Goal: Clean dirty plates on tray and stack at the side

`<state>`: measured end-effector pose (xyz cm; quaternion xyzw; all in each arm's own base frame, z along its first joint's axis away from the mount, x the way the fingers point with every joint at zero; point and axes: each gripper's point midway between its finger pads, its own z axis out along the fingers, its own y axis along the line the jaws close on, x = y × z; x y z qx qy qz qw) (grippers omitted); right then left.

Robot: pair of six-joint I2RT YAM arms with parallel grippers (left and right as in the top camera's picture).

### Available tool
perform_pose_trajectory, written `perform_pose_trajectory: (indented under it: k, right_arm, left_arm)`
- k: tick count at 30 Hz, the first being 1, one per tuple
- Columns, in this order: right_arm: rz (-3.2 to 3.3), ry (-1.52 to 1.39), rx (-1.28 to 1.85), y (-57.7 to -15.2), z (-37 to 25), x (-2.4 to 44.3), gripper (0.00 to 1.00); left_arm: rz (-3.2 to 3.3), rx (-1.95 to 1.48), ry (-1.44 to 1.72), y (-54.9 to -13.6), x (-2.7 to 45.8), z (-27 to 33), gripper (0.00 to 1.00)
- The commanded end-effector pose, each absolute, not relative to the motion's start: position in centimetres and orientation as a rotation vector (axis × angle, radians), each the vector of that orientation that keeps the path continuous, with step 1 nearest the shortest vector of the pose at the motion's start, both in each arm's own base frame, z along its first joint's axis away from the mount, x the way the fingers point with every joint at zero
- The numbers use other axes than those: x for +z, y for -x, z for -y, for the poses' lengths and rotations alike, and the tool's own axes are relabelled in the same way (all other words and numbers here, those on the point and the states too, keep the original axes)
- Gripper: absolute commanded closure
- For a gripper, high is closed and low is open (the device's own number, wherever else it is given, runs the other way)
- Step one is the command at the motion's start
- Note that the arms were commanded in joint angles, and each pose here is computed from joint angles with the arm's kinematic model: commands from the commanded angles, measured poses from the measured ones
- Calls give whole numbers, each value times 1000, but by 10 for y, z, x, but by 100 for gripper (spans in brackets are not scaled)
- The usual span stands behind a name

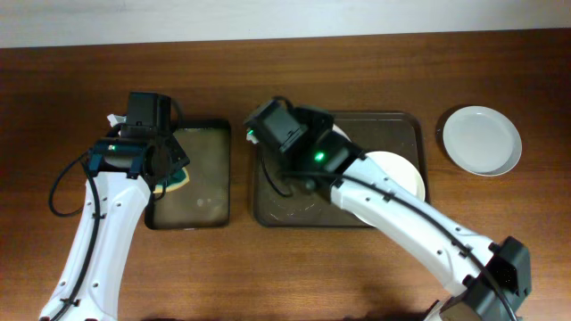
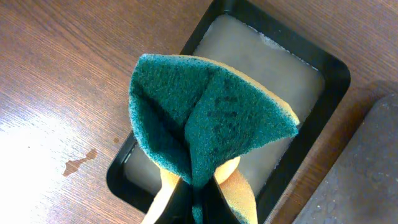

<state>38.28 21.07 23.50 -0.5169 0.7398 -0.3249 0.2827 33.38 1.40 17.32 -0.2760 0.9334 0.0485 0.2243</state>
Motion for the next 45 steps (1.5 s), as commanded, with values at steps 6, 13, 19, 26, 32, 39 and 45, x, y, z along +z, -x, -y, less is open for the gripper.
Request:
perform_pose_trajectory:
  k: [6,13,19,26,32,39,45]
  right_arm:
    - [-2472,180,-509,-438,-33,221,96]
    - [-2648,-480,133,-423,112,161,96]
    - [-2636,-934,121,-373,228,114,96]
    - [-2548,-1129,80,-347,296,87,93]
    - [-2524,-1064,116,-366,288,90,59]
    - [-2597,-907,210,-395,236,89,55]
    - [-2687,-833,17,-402,219,84,59]
  left_arm:
    - [-2568,131,769,-334,176,-15,100]
    - [-2581,139,770,-331,171,-15,100]
    - [-2605,151,772,-326,159,-16,100]
    - [-2568,130,769,-335,162,-15,100]
    - [-2559,125,768,-337,162,-15,100]
    - [-2560,125,768,-337,162,-15,100]
    - [-2564,128,768,-336,162,-15,100]
